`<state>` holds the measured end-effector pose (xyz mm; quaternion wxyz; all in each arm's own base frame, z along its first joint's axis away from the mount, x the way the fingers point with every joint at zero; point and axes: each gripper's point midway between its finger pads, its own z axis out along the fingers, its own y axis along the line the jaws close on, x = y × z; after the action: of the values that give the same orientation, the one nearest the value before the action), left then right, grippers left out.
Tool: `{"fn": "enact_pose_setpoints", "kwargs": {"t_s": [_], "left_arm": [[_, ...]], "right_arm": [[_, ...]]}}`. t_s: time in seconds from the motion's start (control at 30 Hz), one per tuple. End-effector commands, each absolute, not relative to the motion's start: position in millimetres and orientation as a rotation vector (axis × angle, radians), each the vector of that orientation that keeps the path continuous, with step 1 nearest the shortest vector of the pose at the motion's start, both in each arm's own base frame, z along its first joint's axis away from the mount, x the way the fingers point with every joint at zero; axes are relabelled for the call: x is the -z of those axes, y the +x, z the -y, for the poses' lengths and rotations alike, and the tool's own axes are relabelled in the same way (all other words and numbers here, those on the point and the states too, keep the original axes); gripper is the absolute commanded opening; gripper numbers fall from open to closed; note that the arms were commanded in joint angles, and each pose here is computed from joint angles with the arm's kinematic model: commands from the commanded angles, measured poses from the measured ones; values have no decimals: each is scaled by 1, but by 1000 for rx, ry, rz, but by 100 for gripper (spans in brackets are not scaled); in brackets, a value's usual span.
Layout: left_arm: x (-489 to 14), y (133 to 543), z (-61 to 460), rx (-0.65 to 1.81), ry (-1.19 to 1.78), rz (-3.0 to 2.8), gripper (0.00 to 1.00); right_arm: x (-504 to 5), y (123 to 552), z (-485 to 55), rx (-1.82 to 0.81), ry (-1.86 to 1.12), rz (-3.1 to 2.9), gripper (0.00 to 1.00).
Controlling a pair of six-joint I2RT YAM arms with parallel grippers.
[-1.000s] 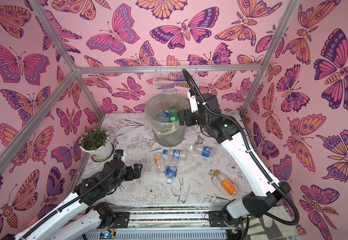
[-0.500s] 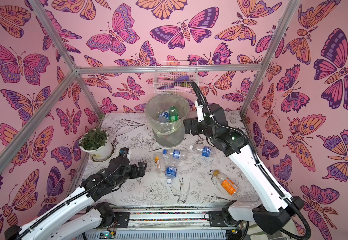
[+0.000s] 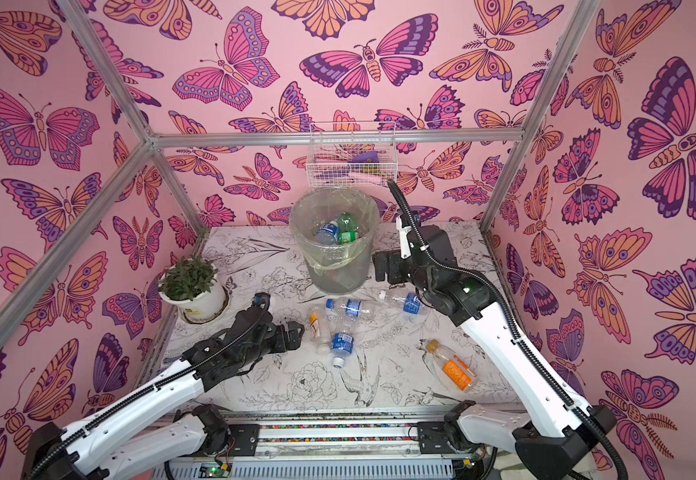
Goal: Throw the plastic bottles in the bin
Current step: Throw the plastic bottle into the trash bin, then pick up the plastic bottle from the center of the table.
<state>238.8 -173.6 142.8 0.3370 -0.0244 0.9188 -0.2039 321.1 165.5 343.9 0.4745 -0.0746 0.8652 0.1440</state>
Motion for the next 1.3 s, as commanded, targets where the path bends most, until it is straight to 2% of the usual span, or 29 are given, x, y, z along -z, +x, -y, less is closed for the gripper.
{"fn": "enact_pose_setpoints", "kwargs": {"t_s": [0.0,0.63,1.27], "left_arm": [[-145,242,186,582,-69,-2391,100],[-102,258,230,561,-43,-2547,97],[-62,281,252,478,-60,-2641,94]], "right_arm": [[-344,321,-155,-349,-118,-2102,99],[-295,302,-131,-340,-28,-2193,99],[-250,278,-119,-334,15,-2277,99]]}}
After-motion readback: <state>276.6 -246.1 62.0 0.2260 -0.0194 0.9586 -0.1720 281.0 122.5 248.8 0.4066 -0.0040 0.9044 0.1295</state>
